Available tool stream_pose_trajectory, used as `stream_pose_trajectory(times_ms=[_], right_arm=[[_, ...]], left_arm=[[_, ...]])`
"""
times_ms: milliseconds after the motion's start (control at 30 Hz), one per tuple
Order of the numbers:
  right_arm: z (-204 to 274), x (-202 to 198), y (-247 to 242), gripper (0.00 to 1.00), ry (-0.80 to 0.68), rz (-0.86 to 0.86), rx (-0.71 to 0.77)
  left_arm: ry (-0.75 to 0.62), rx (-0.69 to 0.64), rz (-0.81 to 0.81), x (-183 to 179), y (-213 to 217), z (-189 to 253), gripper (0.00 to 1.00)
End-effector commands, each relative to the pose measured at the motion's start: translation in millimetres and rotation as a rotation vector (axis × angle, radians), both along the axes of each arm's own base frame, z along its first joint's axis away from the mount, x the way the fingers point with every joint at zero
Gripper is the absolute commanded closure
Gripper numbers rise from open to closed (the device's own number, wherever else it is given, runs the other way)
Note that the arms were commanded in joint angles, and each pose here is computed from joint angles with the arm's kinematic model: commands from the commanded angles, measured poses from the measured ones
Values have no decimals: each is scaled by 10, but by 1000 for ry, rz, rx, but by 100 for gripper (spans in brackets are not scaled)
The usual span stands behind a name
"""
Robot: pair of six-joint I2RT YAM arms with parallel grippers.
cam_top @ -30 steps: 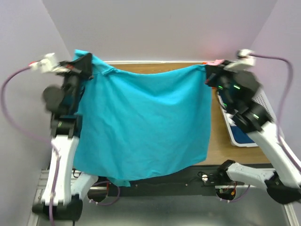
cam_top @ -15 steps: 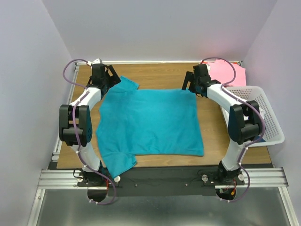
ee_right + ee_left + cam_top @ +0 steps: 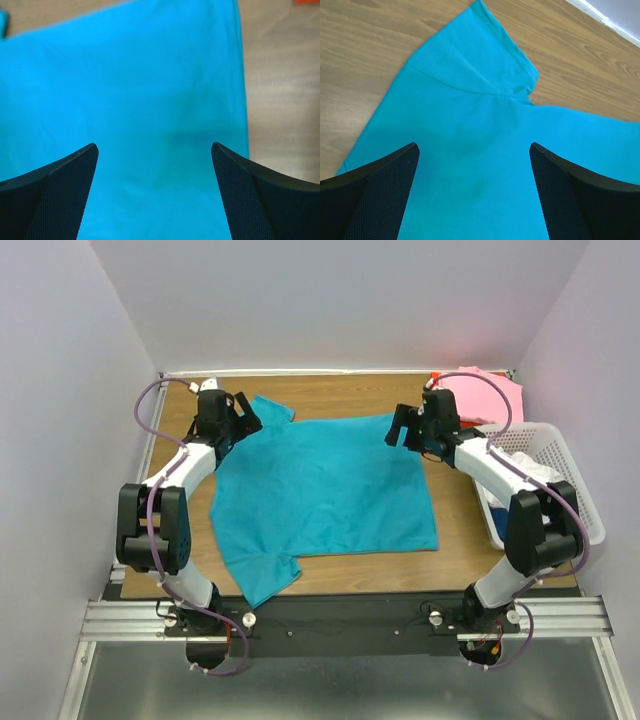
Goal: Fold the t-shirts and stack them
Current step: Fold the tshirt
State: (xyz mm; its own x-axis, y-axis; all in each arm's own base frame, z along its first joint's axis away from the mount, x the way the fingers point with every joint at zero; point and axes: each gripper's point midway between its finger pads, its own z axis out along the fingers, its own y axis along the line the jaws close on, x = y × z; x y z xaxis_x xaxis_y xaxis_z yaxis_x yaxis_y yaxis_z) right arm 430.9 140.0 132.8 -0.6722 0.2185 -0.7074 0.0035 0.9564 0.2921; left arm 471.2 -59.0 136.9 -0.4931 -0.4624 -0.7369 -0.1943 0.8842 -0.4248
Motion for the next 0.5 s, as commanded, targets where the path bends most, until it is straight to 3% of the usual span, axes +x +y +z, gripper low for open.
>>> stream_pose_trajectory(times_ms=[0, 233, 467], right_arm=[[-136, -304, 86, 0, 41, 77, 38], [-283, -541, 75, 0, 53, 111, 51], [-603, -573, 48, 0, 114, 91, 37]], left_arm=[[-13, -13, -46, -212, -165, 68, 2], [94, -28, -37, -617, -191, -371, 2], [190, -19, -36, -557, -202, -758, 2]])
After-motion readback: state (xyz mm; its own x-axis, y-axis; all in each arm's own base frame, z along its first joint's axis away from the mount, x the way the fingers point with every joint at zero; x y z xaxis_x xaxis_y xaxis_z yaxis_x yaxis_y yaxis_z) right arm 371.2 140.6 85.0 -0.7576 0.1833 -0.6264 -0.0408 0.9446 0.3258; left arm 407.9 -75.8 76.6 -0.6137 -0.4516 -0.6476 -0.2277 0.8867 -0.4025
